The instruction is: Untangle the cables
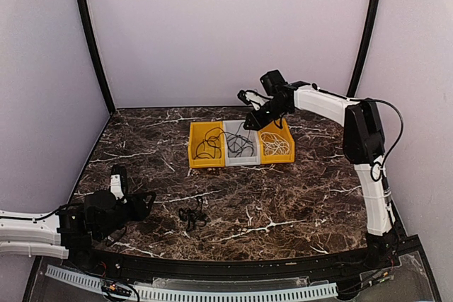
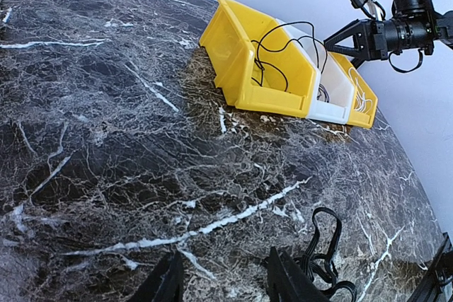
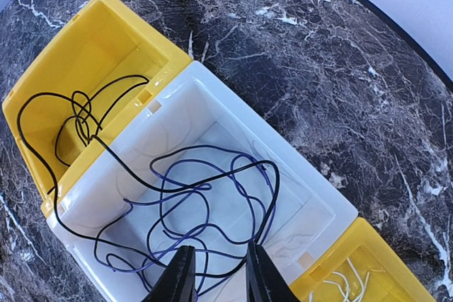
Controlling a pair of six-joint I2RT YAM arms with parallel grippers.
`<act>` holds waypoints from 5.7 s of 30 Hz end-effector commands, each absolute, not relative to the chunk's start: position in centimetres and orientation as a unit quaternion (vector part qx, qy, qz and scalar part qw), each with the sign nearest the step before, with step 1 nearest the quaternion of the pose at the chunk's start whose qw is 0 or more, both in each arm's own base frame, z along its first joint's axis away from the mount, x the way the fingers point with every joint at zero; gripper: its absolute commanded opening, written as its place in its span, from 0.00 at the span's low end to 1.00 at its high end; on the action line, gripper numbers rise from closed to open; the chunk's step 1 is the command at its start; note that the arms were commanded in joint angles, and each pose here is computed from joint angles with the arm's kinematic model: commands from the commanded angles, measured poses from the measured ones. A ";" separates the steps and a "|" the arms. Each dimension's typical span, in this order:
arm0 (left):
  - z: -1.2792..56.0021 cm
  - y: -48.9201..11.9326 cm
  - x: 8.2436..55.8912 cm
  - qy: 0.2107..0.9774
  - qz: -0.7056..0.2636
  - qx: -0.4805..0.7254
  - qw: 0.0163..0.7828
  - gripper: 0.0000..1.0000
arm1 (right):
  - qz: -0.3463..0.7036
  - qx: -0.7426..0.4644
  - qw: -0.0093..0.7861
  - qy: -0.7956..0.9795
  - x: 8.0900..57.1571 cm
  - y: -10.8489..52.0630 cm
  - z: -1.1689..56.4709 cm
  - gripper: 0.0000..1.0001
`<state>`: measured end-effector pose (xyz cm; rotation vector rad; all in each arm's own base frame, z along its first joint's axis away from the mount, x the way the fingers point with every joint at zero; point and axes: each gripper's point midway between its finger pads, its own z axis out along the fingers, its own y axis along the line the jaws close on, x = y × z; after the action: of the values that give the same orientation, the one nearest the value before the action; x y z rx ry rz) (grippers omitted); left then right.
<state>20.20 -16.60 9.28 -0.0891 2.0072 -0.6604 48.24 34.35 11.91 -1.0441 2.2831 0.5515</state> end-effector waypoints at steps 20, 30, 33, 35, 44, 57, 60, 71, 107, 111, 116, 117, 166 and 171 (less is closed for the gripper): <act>8.6 -16.4 20.1 0.830 -0.265 -0.037 0.489 0.42 | 0.304 -0.442 0.322 0.780 44.2 40.9 19.9 0.00; 8.6 -16.3 20.1 0.831 -0.264 -0.036 0.488 0.42 | 0.177 -0.399 0.356 0.826 47.4 38.3 18.5 0.38; 8.6 -16.3 20.1 0.830 -0.262 -0.035 0.491 0.42 | 0.171 -0.370 0.338 0.849 48.3 36.2 16.7 0.48; 8.7 -16.3 20.2 0.830 -0.262 -0.035 0.492 0.43 | 0.168 -0.364 0.329 0.855 48.4 35.3 15.7 0.51; 8.6 -16.4 20.1 0.831 -0.262 -0.034 0.489 0.43 | 0.166 -0.346 0.305 0.872 49.5 34.1 12.9 0.48; 8.5 -16.3 20.2 0.832 -0.260 -0.035 0.490 0.43 | 0.187 -0.349 0.284 0.873 49.6 34.8 11.0 0.30; 8.5 -16.4 20.2 0.832 -0.260 -0.034 0.489 0.43 | 0.199 -0.349 0.282 0.871 49.4 35.1 11.4 0.04; 7.9 -16.2 20.1 0.834 -0.258 -0.039 0.486 0.43 | 0.291 -0.402 0.320 0.807 44.0 41.4 19.8 0.00; 7.7 -15.7 19.9 0.839 -0.252 -0.044 0.480 0.43 | 0.315 -0.427 0.336 0.778 45.7 47.1 11.1 0.00; 7.9 -15.6 19.9 0.837 -0.253 -0.044 0.483 0.43 | 0.292 -0.443 0.316 0.787 44.3 46.7 9.4 0.00; 8.0 -15.8 19.9 0.836 -0.254 -0.040 0.485 0.43 | 0.269 -0.452 0.308 0.793 43.6 46.0 10.2 0.11; 8.1 -15.9 19.9 0.836 -0.256 -0.038 0.485 0.44 | 0.264 -0.451 0.316 0.792 43.6 45.7 11.0 0.15; 4.0 -23.6 19.1 0.895 -0.274 0.066 0.346 0.03 | 0.410 -0.544 0.076 0.728 21.9 48.3 6.7 0.51; 3.8 -23.7 19.1 0.895 -0.275 0.069 0.344 0.01 | 0.444 -0.535 0.050 0.717 21.2 49.5 7.0 0.61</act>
<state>18.82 -23.94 3.74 0.1889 2.3421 -0.7190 21.61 47.89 5.83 -1.6265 2.2309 1.2215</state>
